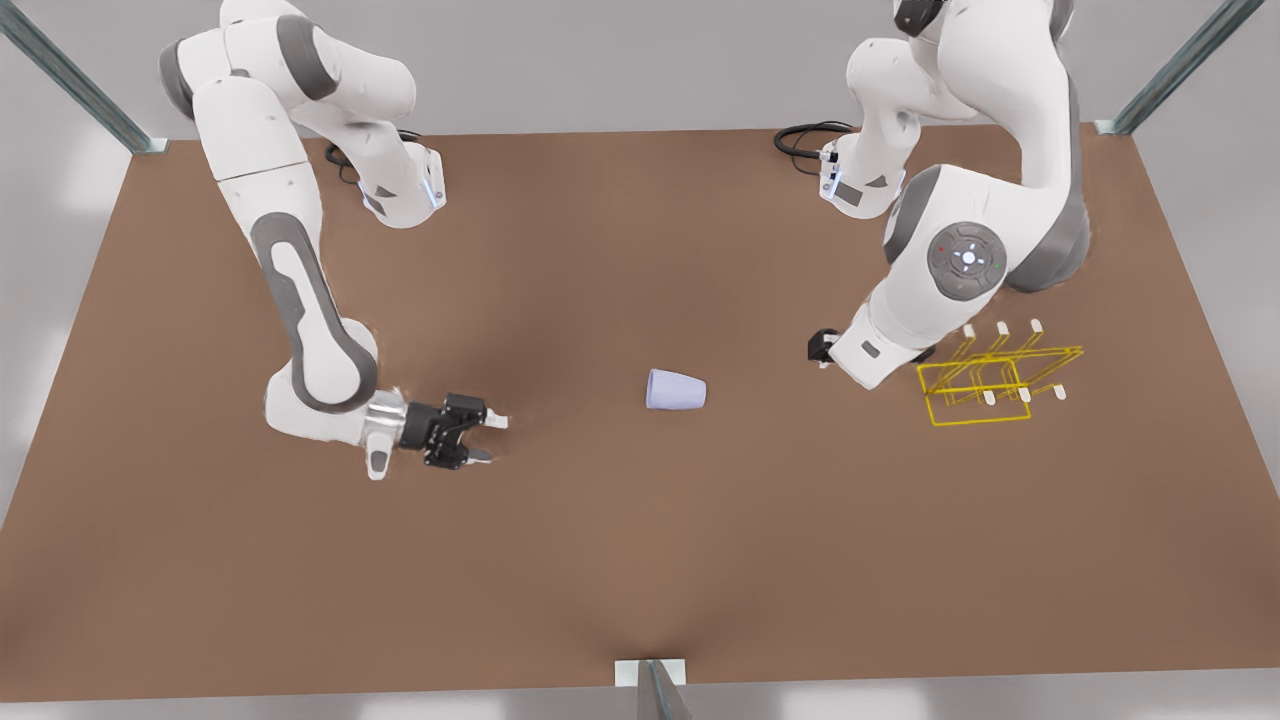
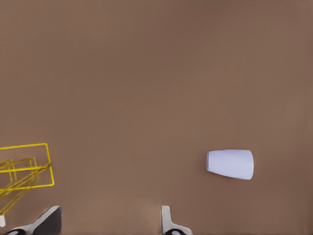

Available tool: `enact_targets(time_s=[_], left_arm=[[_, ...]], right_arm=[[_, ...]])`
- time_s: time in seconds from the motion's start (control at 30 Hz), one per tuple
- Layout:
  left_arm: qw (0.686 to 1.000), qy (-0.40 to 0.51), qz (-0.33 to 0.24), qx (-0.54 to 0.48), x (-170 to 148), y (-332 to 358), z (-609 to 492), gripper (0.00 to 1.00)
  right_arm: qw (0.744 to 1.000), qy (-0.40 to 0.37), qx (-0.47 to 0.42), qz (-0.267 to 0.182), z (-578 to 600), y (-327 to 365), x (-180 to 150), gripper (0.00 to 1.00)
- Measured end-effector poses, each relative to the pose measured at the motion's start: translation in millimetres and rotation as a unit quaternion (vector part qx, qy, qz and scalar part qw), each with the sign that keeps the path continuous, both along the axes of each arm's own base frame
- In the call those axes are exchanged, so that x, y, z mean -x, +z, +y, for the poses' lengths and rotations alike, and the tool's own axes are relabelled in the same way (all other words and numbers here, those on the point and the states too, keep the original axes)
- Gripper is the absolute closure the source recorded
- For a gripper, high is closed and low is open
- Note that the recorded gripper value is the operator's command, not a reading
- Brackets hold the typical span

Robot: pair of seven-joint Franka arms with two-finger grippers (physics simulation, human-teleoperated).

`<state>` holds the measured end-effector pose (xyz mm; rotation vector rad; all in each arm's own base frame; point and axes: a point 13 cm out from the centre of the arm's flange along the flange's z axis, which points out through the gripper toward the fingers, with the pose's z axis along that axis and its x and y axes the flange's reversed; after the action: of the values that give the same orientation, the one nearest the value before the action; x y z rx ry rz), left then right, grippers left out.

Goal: Place the cup on the cup holder

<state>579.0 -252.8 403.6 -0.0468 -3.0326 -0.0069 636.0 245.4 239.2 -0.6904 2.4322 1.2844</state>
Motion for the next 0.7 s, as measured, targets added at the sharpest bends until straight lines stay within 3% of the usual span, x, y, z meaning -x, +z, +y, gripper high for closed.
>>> enact_targets(time_s=[0.03, 0.1, 0.13, 0.23, 0.33, 0.47, 0.7], left_arm=[[1.0, 0.018, 0.001, 0.003, 3.3, -15.8, -30.6, 0.0], [0.997, 0.081, 0.0, 0.008, 2.7, -44.4, -69.3, 0.0], [0.993, 0.119, 0.001, 0.007, 2.2, -58.9, -81.8, 0.0], [0.97, 0.241, 0.013, -0.009, 10.3, -112.9, -96.7, 0.0], [0.938, 0.345, 0.023, -0.032, 37.9, -164.8, -100.8, 0.0], [0.89, 0.453, 0.014, -0.039, 70.5, -232.2, -100.9, 0.0], [0.824, 0.566, -0.011, 0.032, 64.2, -239.8, -150.1, 0.0]], right_arm=[[0.995, 0.047, 0.081, -0.04, -44.5, 31.2, -12.2, 0.05], [0.965, 0.089, 0.239, -0.062, -140.6, 73.2, -20.5, 0.07], [0.949, 0.091, 0.296, -0.055, -171.7, 91.9, -15.1, 0.0], [0.915, 0.074, 0.396, -0.002, -222.9, 119.1, 4.0, 0.0], [0.885, 0.047, 0.462, 0.029, -248.1, 150.8, 23.5, 0.0], [0.865, -0.021, 0.497, 0.068, -303.1, 178.7, 39.0, 0.0], [0.851, -0.057, 0.51, 0.111, -295.4, 168.5, 37.6, 0.0]])
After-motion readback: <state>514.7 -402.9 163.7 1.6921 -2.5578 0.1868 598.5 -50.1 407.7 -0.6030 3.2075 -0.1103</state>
